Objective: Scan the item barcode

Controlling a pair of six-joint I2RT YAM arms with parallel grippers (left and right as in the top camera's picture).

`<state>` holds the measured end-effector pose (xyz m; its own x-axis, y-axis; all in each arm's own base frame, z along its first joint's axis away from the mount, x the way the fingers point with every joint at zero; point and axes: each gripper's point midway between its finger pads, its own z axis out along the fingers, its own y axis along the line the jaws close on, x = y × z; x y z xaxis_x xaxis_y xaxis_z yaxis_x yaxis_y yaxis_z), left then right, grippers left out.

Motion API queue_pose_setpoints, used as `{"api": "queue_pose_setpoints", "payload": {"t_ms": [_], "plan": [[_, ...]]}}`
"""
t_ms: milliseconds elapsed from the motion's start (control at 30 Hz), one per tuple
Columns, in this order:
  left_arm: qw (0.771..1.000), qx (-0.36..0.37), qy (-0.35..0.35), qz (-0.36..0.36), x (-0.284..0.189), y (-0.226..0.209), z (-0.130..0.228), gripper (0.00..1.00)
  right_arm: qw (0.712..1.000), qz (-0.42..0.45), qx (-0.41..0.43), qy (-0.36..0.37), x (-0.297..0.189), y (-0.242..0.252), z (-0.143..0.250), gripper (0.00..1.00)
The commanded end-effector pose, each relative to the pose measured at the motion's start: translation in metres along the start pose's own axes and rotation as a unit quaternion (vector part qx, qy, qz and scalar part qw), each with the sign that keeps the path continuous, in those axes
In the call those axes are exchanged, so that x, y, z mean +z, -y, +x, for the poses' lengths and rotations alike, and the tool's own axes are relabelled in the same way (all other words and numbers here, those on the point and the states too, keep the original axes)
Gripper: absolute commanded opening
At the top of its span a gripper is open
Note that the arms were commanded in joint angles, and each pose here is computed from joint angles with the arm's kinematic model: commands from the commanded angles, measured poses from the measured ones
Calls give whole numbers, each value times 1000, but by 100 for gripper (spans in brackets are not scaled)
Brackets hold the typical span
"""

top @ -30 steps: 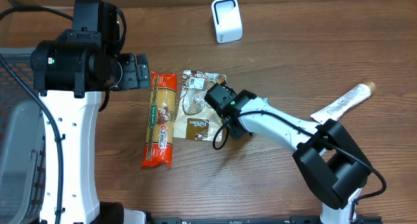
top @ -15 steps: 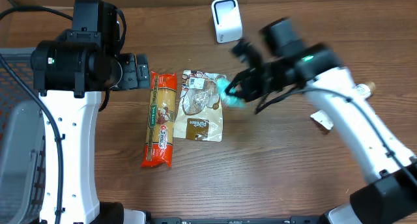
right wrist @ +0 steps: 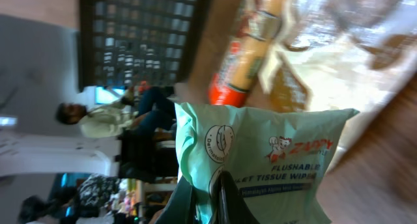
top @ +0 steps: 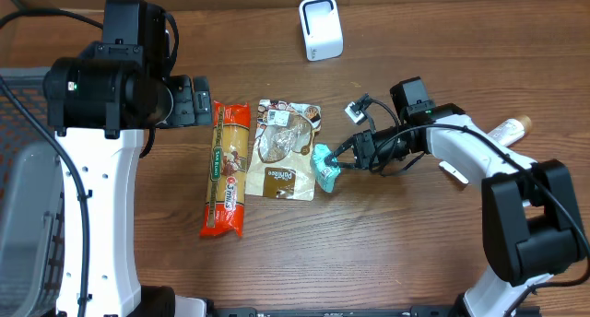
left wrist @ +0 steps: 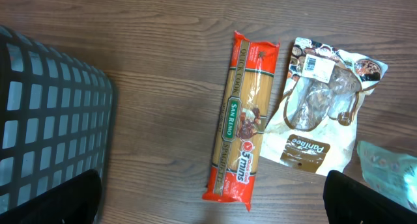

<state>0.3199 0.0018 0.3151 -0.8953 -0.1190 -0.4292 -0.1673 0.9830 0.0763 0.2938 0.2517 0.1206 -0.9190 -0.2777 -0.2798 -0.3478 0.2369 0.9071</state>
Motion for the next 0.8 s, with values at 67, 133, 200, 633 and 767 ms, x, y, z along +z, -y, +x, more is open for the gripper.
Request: {"api": "queue_pose_setpoints", "payload": {"t_ms": [67,133,200,633,767], "plan": [[1000,-6,3,-7,-1,-4,-1,100,996,89,27,-6,-2,42,3,4],[1000,-6,3,-7,-1,-4,-1,100,994,102,37,-11,0,53,7,4],[1000,-6,3,-7,-1,-4,-1,100,992,115,42,-14,0,61,9,4],[1000,-6,3,-7,-1,-4,-1,100,974,190,111,47,-64,104,3,18],[1000,-6,3,-7,-1,-4,-1,100,951,270,142,45,-92,131,14,31]]}}
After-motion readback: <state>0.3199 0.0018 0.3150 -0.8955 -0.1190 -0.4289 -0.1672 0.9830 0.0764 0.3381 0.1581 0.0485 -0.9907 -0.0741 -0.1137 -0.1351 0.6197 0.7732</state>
